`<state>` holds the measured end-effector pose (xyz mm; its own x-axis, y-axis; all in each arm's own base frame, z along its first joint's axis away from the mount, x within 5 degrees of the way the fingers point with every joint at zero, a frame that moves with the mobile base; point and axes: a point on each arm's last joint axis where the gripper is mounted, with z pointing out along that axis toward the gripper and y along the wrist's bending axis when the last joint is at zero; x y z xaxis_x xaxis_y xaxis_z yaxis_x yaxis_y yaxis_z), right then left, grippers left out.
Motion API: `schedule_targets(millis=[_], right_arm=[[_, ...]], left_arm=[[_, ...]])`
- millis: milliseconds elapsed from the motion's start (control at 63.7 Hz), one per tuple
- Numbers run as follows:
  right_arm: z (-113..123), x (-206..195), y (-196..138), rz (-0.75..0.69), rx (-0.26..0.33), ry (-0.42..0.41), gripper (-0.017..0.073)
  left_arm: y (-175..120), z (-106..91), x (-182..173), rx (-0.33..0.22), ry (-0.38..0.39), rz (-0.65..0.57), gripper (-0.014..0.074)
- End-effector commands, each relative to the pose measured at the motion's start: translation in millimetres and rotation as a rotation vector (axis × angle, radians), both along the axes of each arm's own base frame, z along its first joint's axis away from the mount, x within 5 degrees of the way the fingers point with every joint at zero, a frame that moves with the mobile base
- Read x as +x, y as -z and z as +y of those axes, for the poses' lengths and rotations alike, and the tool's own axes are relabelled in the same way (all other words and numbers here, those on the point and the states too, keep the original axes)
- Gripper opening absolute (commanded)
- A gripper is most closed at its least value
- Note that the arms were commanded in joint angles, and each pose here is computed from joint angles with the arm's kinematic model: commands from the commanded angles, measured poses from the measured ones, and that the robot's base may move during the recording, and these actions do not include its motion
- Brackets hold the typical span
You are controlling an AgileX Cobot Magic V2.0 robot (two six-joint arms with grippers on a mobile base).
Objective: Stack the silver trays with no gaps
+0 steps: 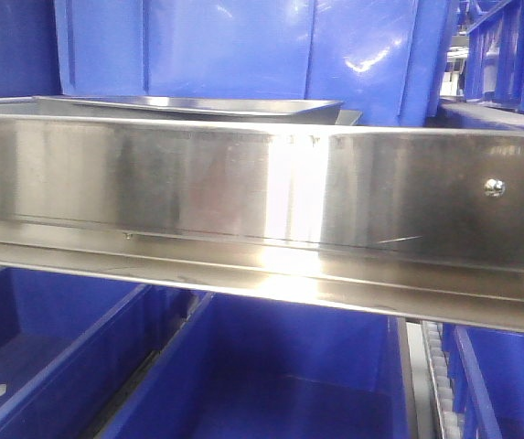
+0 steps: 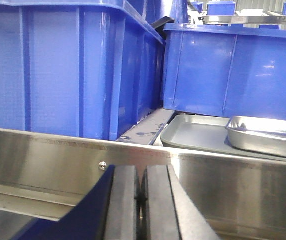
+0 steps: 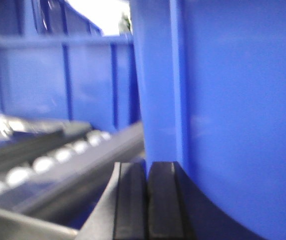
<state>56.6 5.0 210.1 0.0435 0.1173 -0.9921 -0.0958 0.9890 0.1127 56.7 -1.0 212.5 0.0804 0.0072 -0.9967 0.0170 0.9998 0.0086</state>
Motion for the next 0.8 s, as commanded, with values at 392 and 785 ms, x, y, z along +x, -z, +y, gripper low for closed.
schedule_targets(millis=[392, 785], right_arm=[[0.1, -0.6, -3.1, -0.037, -0.044, 0.005, -0.008], [0.0, -0.7, -3.9, -0.046, -0.043, 0.006, -0.008]], left_arm=[[-2.8, 0.2, -0.8, -0.006, -0.002, -0.03, 0.0004], [-2.8, 0.2, -0.8, -0.006, -0.002, -0.03, 0.0004]])
